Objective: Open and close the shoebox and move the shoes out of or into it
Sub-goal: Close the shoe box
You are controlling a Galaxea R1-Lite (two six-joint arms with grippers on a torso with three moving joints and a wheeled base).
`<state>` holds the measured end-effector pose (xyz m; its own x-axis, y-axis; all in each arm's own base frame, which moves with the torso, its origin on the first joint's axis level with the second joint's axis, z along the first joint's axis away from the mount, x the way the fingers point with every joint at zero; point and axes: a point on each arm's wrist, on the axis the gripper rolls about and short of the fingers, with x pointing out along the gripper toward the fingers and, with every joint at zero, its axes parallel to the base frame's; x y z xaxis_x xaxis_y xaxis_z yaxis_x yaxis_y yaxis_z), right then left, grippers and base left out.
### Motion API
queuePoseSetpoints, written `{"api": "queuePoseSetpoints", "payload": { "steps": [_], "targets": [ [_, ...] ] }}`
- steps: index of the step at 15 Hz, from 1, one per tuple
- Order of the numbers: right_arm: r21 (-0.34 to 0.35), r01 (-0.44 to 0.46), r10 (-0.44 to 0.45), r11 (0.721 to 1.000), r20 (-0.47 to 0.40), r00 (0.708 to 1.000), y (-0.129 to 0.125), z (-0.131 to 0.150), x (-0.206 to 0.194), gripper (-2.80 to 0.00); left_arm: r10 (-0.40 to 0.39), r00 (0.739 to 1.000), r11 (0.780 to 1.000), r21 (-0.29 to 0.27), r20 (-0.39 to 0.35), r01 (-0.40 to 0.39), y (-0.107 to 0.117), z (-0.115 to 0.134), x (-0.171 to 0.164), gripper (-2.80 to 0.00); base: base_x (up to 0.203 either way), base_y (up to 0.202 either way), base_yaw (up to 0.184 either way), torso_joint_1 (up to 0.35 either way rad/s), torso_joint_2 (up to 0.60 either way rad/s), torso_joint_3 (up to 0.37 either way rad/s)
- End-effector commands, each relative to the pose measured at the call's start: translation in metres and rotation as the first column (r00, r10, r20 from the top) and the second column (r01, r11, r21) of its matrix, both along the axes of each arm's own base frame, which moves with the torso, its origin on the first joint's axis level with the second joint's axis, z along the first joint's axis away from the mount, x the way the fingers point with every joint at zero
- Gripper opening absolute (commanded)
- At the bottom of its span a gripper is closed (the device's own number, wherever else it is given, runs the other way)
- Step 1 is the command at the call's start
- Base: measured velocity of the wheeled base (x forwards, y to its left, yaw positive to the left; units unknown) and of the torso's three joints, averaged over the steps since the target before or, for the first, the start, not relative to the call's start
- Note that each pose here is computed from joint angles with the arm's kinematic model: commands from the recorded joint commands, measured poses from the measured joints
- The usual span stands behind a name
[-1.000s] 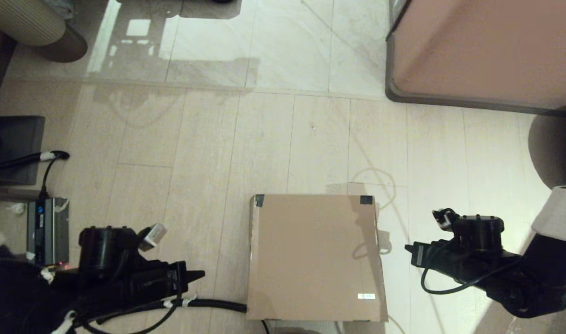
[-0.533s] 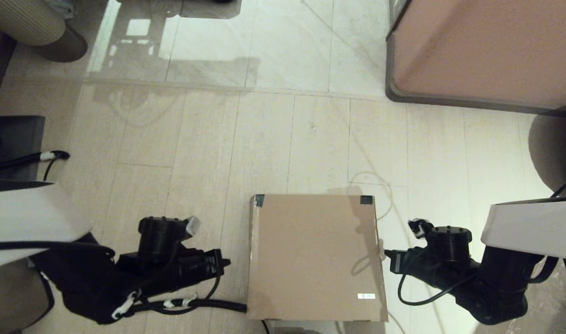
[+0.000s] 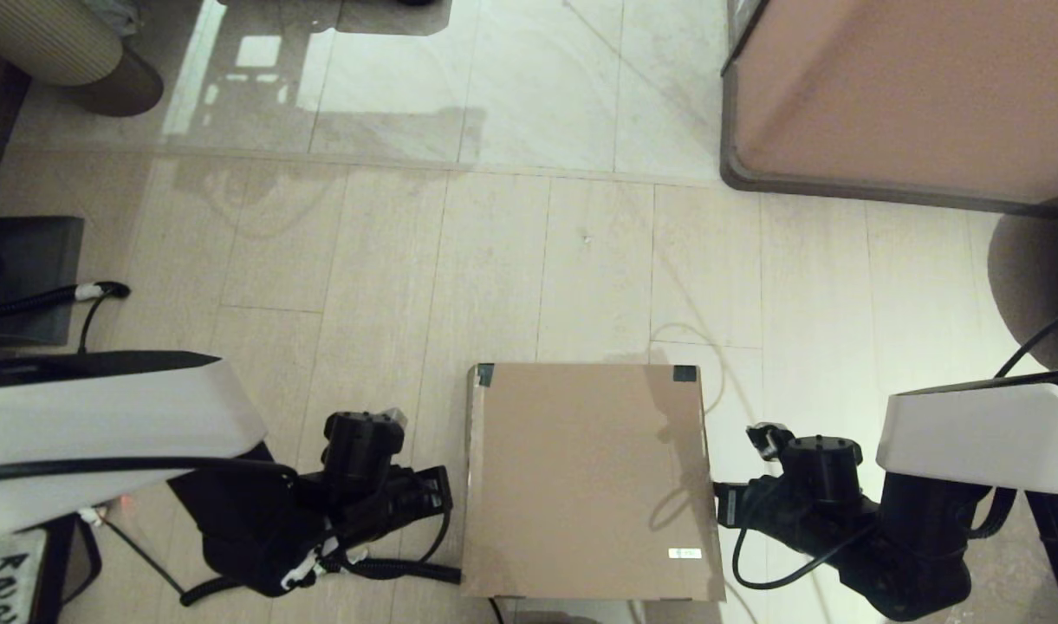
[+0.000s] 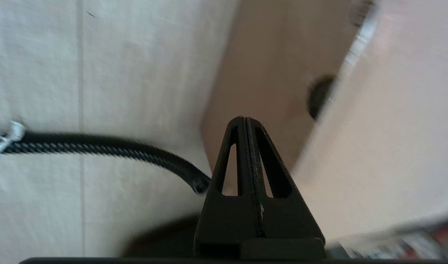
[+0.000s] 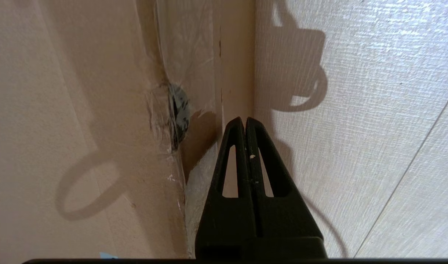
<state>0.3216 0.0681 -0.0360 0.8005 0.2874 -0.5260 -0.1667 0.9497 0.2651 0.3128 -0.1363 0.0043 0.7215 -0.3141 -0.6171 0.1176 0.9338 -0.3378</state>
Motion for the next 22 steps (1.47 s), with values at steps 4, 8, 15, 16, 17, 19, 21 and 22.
{"api": "queuePoseSetpoints", "payload": {
  "steps": [4,8,15,16,17,19,21,22],
  "targets": [
    [-0.001,-0.018,0.018,1.0,-0.006,1.0,0.004,-0.008,-0.009,-2.8,-0.004,1.0,0.999,0.032,0.006,0.003,-0.025,-0.021,0.011,-2.8,0.0,0.0,0.0,0.0,0.0,0.0],
    [0.014,-0.031,0.031,0.999,-0.032,0.999,-0.001,-0.012,-0.031,-2.8,-0.01,1.0,0.999,0.033,0.001,0.01,-0.029,-0.029,0.014,-2.8,0.0,0.0,0.0,0.0,0.0,0.0],
    [0.089,-0.061,0.072,0.994,-0.118,0.99,0.0,-0.021,-0.055,-2.8,0.006,1.0,1.0,-0.017,-0.015,-0.007,-0.033,-0.019,0.003,-2.8,0.0,0.0,0.0,0.0,0.0,0.0],
    [0.117,-0.054,0.069,0.992,-0.124,0.99,0.0,-0.018,-0.056,-2.8,0.0,1.0,1.0,-0.021,-0.008,-0.001,-0.034,-0.016,0.002,-2.8,0.0,0.0,0.0,0.0,0.0,0.0],
    [0.14,-0.049,0.067,0.989,-0.133,0.989,0.0,-0.016,-0.058,-2.8,-0.007,1.0,1.0,-0.024,-0.003,0.007,-0.036,-0.013,0.0,-2.8,0.0,0.0,0.0,0.0,0.0,0.0],
    [0.169,-0.046,0.071,0.985,-0.146,0.987,0.0,-0.013,-0.061,-2.8,-0.015,1.0,0.999,-0.029,0.006,0.015,-0.038,-0.009,-0.002,-2.8,0.0,0.0,0.0,0.0,0.0,0.0],
    [0.195,-0.041,0.067,0.98,-0.133,0.989,0.002,-0.007,-0.06,-2.8,-0.019,1.0,0.999,-0.031,0.011,0.02,-0.039,-0.005,-0.005,-2.8,0.0,0.0,0.0,0.0,0.0,0.0],
    [0.204,-0.04,0.065,0.978,-0.118,0.991,0.002,-0.002,-0.059,-2.8,-0.021,1.0,0.999,-0.037,0.023,0.022,-0.038,0.001,-0.006,-2.8,0.0,0.0,0.0,0.0,0.0,0.0]
  ]
}}
